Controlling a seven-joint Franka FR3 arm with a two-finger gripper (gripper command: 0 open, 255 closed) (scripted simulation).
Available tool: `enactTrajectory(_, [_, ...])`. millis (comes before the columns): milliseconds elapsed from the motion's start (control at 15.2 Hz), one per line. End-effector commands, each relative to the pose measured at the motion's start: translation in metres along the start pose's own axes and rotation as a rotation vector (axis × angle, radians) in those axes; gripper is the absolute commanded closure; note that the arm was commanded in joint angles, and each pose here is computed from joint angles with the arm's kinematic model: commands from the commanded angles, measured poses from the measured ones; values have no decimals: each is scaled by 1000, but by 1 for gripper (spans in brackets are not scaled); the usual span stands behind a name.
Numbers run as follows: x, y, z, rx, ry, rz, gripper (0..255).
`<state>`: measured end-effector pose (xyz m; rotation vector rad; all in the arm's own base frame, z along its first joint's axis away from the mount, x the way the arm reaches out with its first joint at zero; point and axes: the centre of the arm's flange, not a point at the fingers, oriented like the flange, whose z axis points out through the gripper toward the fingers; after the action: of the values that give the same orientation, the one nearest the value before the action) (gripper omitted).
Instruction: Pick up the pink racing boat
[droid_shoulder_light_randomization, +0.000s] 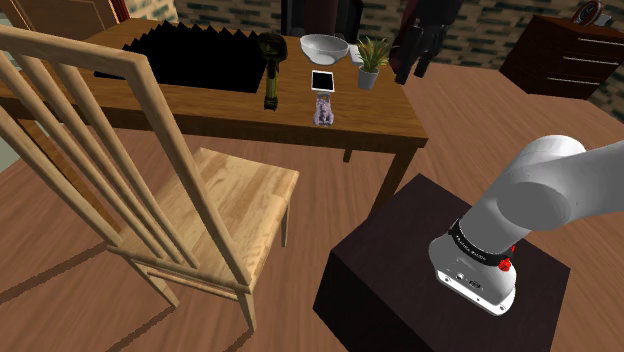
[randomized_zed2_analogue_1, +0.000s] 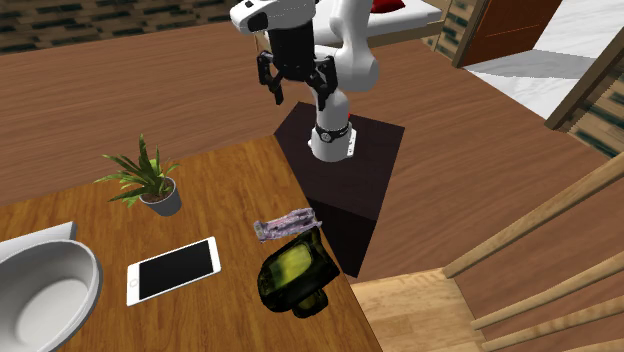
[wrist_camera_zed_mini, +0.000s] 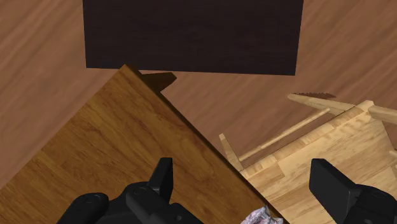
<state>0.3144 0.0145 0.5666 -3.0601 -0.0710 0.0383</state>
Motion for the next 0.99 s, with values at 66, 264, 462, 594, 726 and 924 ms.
enactTrajectory(66, [11, -5, 6, 6, -6, 40, 0])
enactTrajectory(264, [45, -16, 25, 24, -23, 160, 0])
enactTrajectory(462, [80, -23, 45, 42, -40, 280, 0])
enactTrajectory(594, [103, -26, 58, 54, -51, 360, 0])
enactTrajectory(726, [127, -28, 72, 66, -62, 440, 0])
enactTrajectory(924, [161, -26, 92, 83, -79, 560, 0])
